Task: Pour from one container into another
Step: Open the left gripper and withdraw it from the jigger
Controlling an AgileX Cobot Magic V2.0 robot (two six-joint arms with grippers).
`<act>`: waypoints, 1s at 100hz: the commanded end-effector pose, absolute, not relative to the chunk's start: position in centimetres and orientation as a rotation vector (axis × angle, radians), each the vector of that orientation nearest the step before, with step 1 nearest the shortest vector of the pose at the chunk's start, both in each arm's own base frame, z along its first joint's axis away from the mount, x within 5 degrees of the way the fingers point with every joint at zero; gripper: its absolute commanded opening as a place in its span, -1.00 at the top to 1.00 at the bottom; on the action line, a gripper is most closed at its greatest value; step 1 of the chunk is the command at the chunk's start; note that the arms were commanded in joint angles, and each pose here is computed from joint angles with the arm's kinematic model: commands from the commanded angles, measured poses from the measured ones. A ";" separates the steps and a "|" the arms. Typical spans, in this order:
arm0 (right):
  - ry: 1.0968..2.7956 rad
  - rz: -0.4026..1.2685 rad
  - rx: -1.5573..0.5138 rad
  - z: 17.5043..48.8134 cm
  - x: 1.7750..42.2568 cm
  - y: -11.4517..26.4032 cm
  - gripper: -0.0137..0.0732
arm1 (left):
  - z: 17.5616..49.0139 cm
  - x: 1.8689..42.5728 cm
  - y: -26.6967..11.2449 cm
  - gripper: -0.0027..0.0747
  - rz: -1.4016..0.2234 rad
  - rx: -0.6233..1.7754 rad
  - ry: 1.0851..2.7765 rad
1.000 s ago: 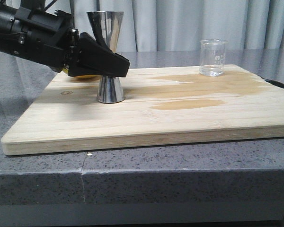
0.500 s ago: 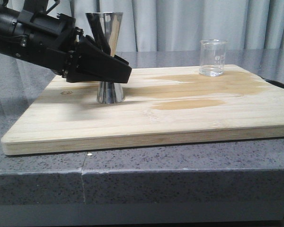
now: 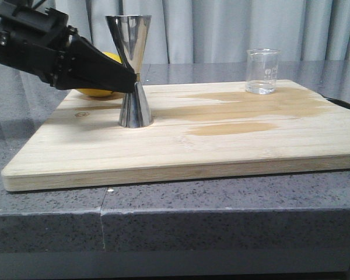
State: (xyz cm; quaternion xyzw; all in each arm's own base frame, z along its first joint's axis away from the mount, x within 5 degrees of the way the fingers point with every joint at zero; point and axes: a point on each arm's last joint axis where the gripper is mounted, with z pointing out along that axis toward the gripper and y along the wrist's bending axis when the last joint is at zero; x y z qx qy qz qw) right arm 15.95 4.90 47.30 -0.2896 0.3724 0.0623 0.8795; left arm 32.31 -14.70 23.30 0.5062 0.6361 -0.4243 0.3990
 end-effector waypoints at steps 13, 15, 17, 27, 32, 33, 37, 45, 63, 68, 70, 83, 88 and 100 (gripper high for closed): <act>0.704 0.145 -0.580 48.6 15.0 4.8 -0.63 | 26.9 31.0 -14.6 -0.19 -1.154 1.288 1.491; 0.704 0.145 -0.580 48.6 15.0 4.8 -0.63 | 26.9 30.9 -14.5 -0.18 -1.156 1.289 1.495; 0.704 0.145 -0.580 48.6 15.0 4.8 -0.63 | 26.9 30.9 -14.5 -0.18 -1.151 1.296 1.496; 0.698 0.148 -0.582 48.6 14.9 4.8 -0.63 | 27.1 30.7 -14.4 -0.18 -1.140 1.315 1.494; 0.697 0.149 -0.583 48.6 14.9 4.8 -0.63 | 27.4 30.6 -14.3 -0.18 -1.131 1.320 1.490; 0.697 0.149 -0.583 48.6 14.9 4.8 -0.63 | 27.4 30.5 -14.3 -0.18 -1.129 1.323 1.488; 0.697 0.149 -0.583 48.6 14.9 4.8 -0.63 | 27.7 30.5 -14.1 -0.18 -1.118 1.323 1.484; 0.697 0.149 -0.583 48.6 14.9 4.8 -0.63 | 28.3 30.3 -13.6 -0.18 -1.095 1.321 1.479; 0.697 0.149 -0.583 48.6 14.9 4.8 -0.63 | 30.1 29.8 -11.9 -0.18 -1.026 1.301 1.480; 0.697 0.149 -0.583 48.6 14.9 4.8 -0.63 | 30.7 29.7 -11.3 -0.18 -1.012 1.277 1.488; 0.697 0.149 -0.583 48.6 14.9 4.8 -0.63 | 31.0 29.6 -11.1 -0.18 -1.003 1.275 1.486; 0.697 0.149 -0.583 48.6 14.9 4.8 -0.63 | 33.2 28.7 -9.5 -0.18 -0.915 1.247 1.452; 0.697 0.149 -0.583 48.6 14.9 4.8 -0.63 | 34.4 28.2 -8.9 -0.18 -0.876 1.231 1.429; 0.703 0.146 -0.580 48.6 15.0 4.8 -0.63 | 38.3 26.6 -7.4 -0.15 -0.837 1.129 1.432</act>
